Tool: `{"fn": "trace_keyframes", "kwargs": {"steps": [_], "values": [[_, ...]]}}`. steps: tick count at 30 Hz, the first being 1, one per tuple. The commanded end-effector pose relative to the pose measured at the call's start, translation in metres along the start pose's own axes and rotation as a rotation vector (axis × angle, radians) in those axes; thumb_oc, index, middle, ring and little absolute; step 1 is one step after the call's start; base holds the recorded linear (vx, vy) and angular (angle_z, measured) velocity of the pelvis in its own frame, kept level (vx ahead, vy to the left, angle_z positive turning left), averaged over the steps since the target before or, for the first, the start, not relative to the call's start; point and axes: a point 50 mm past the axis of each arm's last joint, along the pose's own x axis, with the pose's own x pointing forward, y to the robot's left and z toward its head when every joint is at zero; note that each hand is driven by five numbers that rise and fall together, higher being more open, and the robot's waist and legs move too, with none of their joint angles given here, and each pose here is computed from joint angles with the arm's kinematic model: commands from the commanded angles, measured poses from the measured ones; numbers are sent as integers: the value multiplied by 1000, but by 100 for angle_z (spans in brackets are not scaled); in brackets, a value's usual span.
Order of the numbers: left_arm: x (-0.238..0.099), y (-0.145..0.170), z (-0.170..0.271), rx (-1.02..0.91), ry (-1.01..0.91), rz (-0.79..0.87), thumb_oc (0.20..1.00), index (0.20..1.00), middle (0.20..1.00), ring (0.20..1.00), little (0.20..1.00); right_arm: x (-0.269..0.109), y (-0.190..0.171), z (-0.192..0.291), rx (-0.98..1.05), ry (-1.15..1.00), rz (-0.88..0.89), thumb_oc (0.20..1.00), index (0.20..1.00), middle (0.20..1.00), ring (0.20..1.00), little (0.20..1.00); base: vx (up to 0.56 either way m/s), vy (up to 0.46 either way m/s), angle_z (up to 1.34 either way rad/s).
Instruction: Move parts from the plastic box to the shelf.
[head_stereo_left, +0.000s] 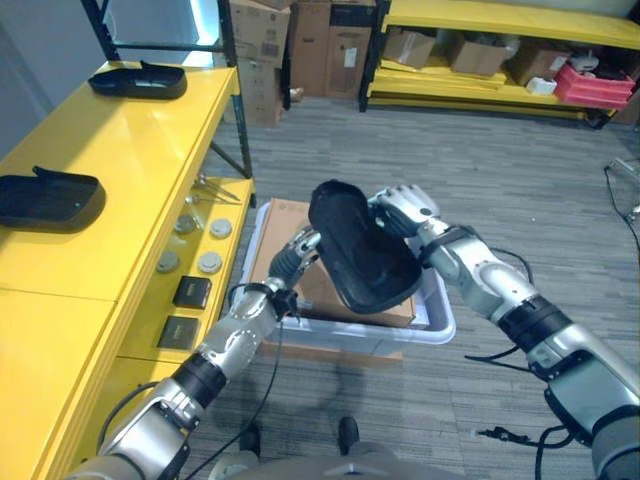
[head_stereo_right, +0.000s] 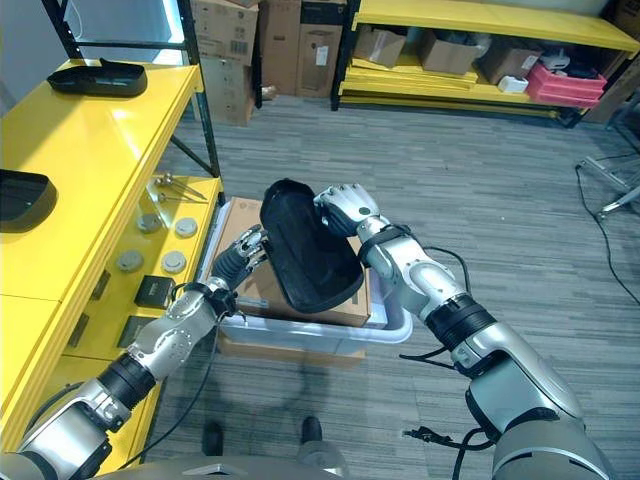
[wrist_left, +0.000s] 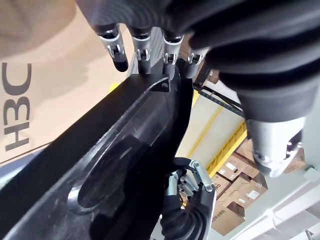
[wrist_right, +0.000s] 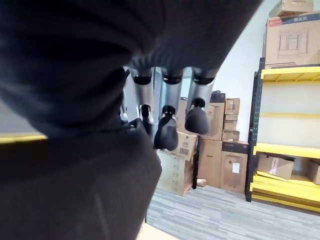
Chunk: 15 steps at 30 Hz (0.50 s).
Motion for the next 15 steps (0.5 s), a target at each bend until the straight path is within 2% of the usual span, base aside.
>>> {"fn": "trace_keyframes", "kwargs": {"steps": [1,4,6,9,10,11,13,15], "values": [[21,-11,34,140,-124,-22,1000,1000,1000,1000,1000,14,-41,-9,10,17,-181,200,200,200,200,200,7,38,3],[16,14,34,237,-129,90,1000,1000,1000,1000,1000,14,-50,-18,26,39,-195,200,200,200,200,200,-7,24,6],[14,24,36,202,-144,146,1000,1000,1000,1000,1000,18,-56,-16,-9,24,-192,200,200,200,200,200,-21,-28,0],[11,26,41,215,-152,114,1000,1000,1000,1000,1000,21,-61,-15,-13,25,-207,200,200,200,200,200,9,-34,-16],[12,28,41,133,-148,119,1000,1000,1000,1000,1000,22,-58,-12,20,36,-219,200,200,200,200,200,18,-9,-27],[14,26,47,220,-160,121,1000,1000,1000,1000,1000,19,-51,-11,40,46,-200,200,200,200,200,200,-4,-23,-14],[15,15,41,76,-164,88,1000,1000,1000,1000,1000,22,-53,-10,-5,38,-198,200,200,200,200,200,-27,-43,-2],[13,16,34,124,-140,89,1000,1000,1000,1000,1000,22,-53,-11,14,48,-209,200,200,200,200,200,0,0,0]]}}
